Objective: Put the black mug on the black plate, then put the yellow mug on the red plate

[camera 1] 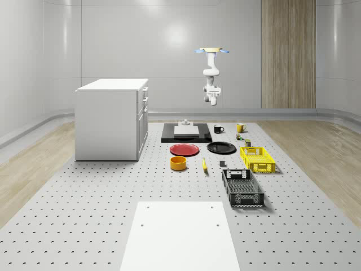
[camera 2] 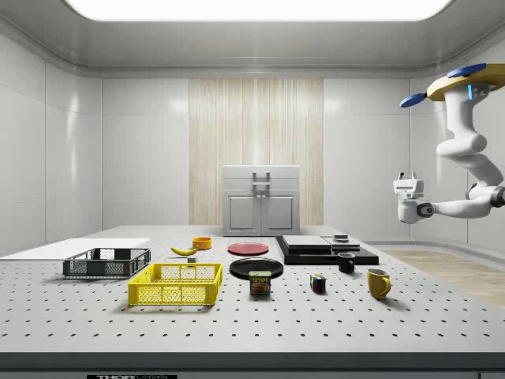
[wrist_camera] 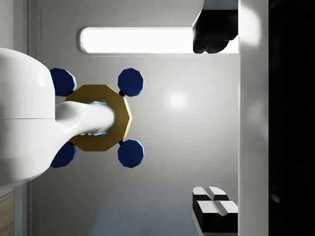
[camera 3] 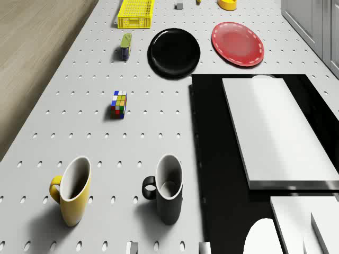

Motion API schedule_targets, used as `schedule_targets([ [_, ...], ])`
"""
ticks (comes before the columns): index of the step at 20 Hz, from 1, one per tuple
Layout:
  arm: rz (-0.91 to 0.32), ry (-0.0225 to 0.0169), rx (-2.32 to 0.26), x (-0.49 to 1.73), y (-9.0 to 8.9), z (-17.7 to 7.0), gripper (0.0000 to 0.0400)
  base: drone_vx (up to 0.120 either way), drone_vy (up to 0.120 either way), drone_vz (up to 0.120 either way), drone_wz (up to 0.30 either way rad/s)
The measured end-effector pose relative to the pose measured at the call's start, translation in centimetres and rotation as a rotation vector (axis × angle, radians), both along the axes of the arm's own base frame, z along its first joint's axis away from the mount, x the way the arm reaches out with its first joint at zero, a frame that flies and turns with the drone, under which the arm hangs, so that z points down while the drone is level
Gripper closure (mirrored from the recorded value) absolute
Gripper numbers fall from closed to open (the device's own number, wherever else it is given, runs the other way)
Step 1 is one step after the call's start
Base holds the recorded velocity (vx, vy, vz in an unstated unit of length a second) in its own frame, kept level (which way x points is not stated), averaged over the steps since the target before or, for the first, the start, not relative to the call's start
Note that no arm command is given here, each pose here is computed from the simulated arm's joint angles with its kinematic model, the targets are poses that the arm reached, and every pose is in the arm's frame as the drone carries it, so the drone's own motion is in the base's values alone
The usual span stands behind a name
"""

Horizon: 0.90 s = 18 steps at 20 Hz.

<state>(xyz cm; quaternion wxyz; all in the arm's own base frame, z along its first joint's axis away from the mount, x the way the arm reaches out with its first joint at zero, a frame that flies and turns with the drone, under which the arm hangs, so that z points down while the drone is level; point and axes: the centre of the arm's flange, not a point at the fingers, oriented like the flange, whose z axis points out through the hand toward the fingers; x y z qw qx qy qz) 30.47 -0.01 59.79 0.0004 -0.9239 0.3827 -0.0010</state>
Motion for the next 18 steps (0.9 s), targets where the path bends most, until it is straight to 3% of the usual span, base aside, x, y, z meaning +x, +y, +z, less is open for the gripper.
schedule_targets([
  [2,0.0,-0.0016,0.0,-0.26,0.0,1.5,0.0,0.0,0.0,0.0,0.0],
  [5,0.0,-0.004,0.0,-0.37,0.0,3.7,0.0,0.0,0.0,0.0,0.0],
  [11,0.0,-0.0086,0.0,-0.18,0.0,7.1,0.0,0.0,0.0,0.0,0.0],
  [18,0.0,-0.0141,0.0,-0.05,0.0,8.8,0.0,0.0,0.0,0.0,0.0],
])
